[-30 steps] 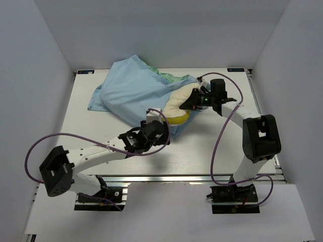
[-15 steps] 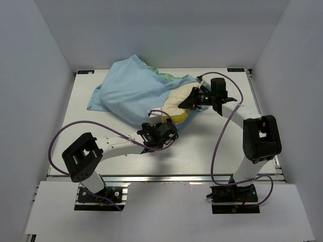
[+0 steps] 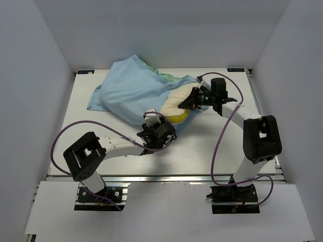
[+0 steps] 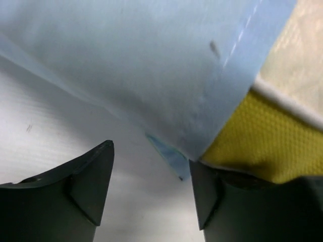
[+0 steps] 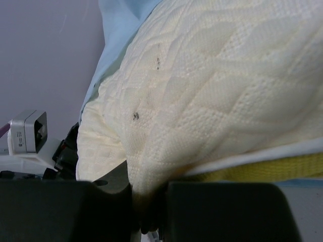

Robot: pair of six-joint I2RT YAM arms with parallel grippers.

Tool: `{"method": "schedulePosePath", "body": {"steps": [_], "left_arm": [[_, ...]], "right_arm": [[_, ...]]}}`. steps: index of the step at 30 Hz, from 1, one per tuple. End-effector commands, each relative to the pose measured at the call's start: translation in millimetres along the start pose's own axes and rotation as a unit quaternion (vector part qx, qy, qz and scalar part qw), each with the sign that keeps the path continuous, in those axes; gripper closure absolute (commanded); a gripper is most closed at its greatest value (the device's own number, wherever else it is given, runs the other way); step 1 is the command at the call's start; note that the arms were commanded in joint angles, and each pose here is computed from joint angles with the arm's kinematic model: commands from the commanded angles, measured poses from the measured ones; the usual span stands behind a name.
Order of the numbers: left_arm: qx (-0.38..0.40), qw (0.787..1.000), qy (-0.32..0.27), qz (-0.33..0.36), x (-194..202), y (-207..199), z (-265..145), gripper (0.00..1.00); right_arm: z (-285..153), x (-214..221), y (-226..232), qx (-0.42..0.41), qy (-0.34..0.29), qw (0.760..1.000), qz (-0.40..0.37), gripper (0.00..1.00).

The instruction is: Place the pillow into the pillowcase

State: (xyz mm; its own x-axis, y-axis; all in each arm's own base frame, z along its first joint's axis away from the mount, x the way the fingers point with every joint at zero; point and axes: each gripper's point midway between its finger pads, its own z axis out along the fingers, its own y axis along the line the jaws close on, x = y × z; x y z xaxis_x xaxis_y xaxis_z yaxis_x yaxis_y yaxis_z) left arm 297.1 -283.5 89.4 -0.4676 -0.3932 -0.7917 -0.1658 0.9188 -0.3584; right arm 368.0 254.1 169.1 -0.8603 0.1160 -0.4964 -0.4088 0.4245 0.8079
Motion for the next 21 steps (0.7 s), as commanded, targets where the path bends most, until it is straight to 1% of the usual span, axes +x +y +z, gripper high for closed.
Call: {"method": "schedulePosePath", "body": {"steps": [1,4,5,7,8,9,10,11,14,16,18,20,21], "left_arm": [[-0.004,0.998,-0.044,-0.048,-20,-6,12,0.31],[-0.001,0.996,-0.062,-0.064,-29,-11,20,0.39],[0.0,0.996,-0.066,-0.066,-33,-11,23,0.48],[-0.006,0.995,-0.068,-0.067,-35,-11,28,0.57],[-0.008,0.995,-0.069,-0.068,-37,-10,29,0.6],[-0.012,0.995,-0.07,-0.068,-38,-8,32,0.7],[-0.015,0.995,-0.068,-0.066,-37,-5,33,0.75],[-0.017,0.995,-0.069,-0.067,-38,-3,34,0.85],[-0.019,0.995,-0.066,-0.068,-37,4,31,1.0],[-0.014,0.996,-0.061,-0.069,-38,5,27,1.0],[0.009,0.996,-0.055,-0.07,-46,1,14,1.0],[0.052,0.996,-0.043,-0.049,-49,-10,-1,1.0],[0.082,0.994,-0.046,-0.052,-62,-20,-15,1.0]], "right_arm": [[-14,-23,47,-0.056,-0.032,0.996,-0.063,1.0],[-17,-22,51,-0.058,-0.033,0.996,-0.065,1.0],[-17,-22,52,-0.059,-0.032,0.996,-0.066,1.0],[-18,-21,52,-0.059,-0.032,0.995,-0.066,1.0],[-17,-20,52,-0.06,-0.031,0.996,-0.065,1.0],[-17,-19,51,-0.06,-0.03,0.996,-0.064,1.0],[-17,-19,51,-0.06,-0.03,0.996,-0.065,1.0],[-18,-18,52,-0.061,-0.029,0.996,-0.065,1.0],[-18,-18,51,-0.06,-0.03,0.996,-0.065,1.0],[-17,-21,47,-0.049,-0.034,0.995,-0.075,1.0],[-15,-23,37,-0.025,-0.036,0.996,-0.083,1.0],[-14,-27,23,0.007,-0.038,0.994,-0.104,1.0],[-11,-28,17,0.009,-0.035,0.993,-0.11,1.0]]}}
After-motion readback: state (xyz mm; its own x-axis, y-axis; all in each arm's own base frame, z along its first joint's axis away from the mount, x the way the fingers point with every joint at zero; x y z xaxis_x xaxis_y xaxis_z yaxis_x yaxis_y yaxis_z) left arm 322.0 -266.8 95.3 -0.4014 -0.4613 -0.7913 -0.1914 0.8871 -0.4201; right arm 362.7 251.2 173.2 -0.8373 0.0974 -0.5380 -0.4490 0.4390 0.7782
